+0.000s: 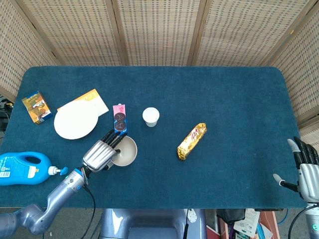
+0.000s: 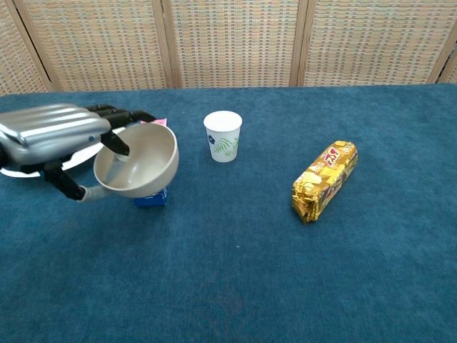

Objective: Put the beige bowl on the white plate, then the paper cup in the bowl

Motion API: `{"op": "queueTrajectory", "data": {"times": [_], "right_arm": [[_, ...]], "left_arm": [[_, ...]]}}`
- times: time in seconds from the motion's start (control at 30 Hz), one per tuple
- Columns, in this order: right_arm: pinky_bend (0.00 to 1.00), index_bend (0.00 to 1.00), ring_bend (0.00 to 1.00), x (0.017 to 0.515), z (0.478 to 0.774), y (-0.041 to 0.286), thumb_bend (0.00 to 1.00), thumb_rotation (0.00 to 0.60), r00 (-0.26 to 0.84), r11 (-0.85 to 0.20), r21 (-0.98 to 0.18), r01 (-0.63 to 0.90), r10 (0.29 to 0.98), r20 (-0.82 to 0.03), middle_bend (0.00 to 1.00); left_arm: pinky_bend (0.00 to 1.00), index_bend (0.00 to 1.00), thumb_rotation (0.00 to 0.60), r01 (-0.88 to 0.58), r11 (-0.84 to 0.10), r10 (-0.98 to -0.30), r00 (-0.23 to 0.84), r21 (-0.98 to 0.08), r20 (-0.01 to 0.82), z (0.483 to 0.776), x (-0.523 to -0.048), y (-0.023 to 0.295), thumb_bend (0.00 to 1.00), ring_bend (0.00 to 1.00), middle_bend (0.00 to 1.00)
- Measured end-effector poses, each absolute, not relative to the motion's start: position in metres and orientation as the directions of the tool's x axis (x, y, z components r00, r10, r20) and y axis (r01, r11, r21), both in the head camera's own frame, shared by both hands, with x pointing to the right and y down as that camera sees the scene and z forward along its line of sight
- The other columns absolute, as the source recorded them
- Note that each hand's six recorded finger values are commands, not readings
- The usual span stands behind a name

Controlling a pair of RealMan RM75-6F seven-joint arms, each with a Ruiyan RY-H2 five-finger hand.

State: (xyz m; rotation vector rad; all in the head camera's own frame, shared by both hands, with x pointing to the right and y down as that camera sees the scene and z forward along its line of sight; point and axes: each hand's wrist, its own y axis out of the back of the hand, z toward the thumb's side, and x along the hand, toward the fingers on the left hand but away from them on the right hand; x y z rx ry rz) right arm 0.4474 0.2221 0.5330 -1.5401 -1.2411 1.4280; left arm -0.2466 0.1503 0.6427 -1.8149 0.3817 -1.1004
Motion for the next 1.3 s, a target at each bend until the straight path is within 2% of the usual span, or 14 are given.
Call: {"op": "queueTrajectory", "data": {"times": [0.27,0.47,0.77,1.3], "right_arm": [[0.00,0.00,0.00,0.445,0.534,0.223,0.14,0.600,-0.056,-0.313,-0.932,0.181,0.943,-0.328,0.00],[0.00,0.00,0.00,0.443,0.535,0.223,0.14,0.600,-0.053,-0.319,-0.931,0.175,0.942,-0.333,0.00],[0.00,0.00,0.00,0.442,0.537,0.223,0.14,0.600,-0.054,-0.325,-0.930,0.172,0.940,-0.338,0.00],[0.00,0.00,0.00,0.446,0.540,0.222,0.14,0.600,-0.065,-0.336,-0.926,0.171,0.934,-0.350,0.00]], "left_arm": [[0.00,0.66,0.600,0.189,-0.479,-0.762,0.396,-0.857,0.513,0.619,-0.318,0.104,0.37,0.00,0.00],[0.00,0.66,0.600,0.204,-0.494,-0.799,0.276,-0.845,0.534,0.621,-0.366,0.086,0.37,0.00,0.00],[0.00,0.66,0.600,0.195,-0.562,-0.799,0.126,-0.804,0.589,0.645,-0.417,0.077,0.37,0.00,0.00],[0.00,0.66,0.600,0.155,-0.629,-0.770,0.013,-0.762,0.638,0.684,-0.432,0.064,0.37,0.00,0.00]]}}
